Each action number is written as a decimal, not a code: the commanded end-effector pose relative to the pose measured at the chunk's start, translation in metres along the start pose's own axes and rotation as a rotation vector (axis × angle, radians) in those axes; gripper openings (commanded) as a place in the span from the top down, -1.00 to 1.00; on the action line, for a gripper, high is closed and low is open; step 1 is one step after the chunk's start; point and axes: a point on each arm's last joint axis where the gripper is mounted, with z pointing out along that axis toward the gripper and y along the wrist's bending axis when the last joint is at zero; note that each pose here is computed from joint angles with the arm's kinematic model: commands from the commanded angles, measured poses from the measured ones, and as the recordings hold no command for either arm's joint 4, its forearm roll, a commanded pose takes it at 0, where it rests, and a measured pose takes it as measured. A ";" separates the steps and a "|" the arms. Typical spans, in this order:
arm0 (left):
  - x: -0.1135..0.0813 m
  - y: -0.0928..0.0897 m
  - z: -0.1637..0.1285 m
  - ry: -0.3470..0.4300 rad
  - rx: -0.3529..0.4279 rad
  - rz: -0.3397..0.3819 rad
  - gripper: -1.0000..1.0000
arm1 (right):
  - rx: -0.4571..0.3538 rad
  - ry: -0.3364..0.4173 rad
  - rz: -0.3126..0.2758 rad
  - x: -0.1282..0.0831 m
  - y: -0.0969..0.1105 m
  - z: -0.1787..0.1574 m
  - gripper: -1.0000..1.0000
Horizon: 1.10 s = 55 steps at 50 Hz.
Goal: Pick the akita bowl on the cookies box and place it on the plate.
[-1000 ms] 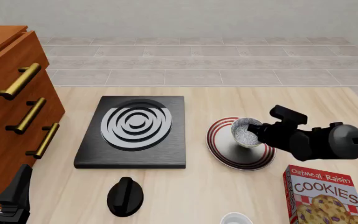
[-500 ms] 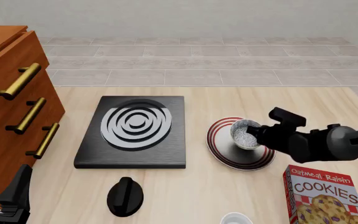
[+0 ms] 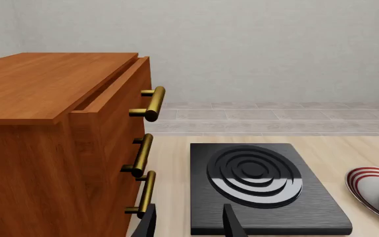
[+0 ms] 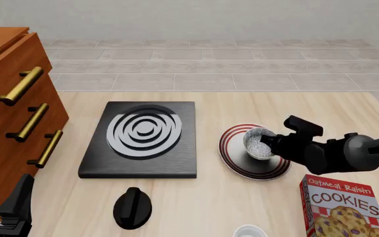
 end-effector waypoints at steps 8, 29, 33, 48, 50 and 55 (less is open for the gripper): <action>0.000 0.000 0.000 0.000 0.000 0.000 -1.00 | -0.005 -0.007 0.032 0.002 0.001 0.001 -1.00; 0.000 0.000 0.000 0.000 0.000 0.000 -1.00 | -0.005 -0.032 0.044 -0.006 -0.001 -0.013 -1.00; 0.000 0.000 0.000 0.000 0.000 0.000 -1.00 | -0.006 -0.058 0.058 -0.013 -0.003 -0.025 -1.00; 0.000 0.000 0.000 0.000 0.000 0.000 -1.00 | -0.100 -0.250 0.038 -0.044 0.015 -0.149 -1.00; 0.000 0.000 0.000 0.000 0.000 0.000 -1.00 | -0.118 -0.273 0.039 -0.044 0.017 -0.168 -1.00; 0.000 0.000 0.000 0.000 0.000 0.000 -1.00 | -0.159 -0.326 0.018 -0.041 0.020 -0.212 -1.00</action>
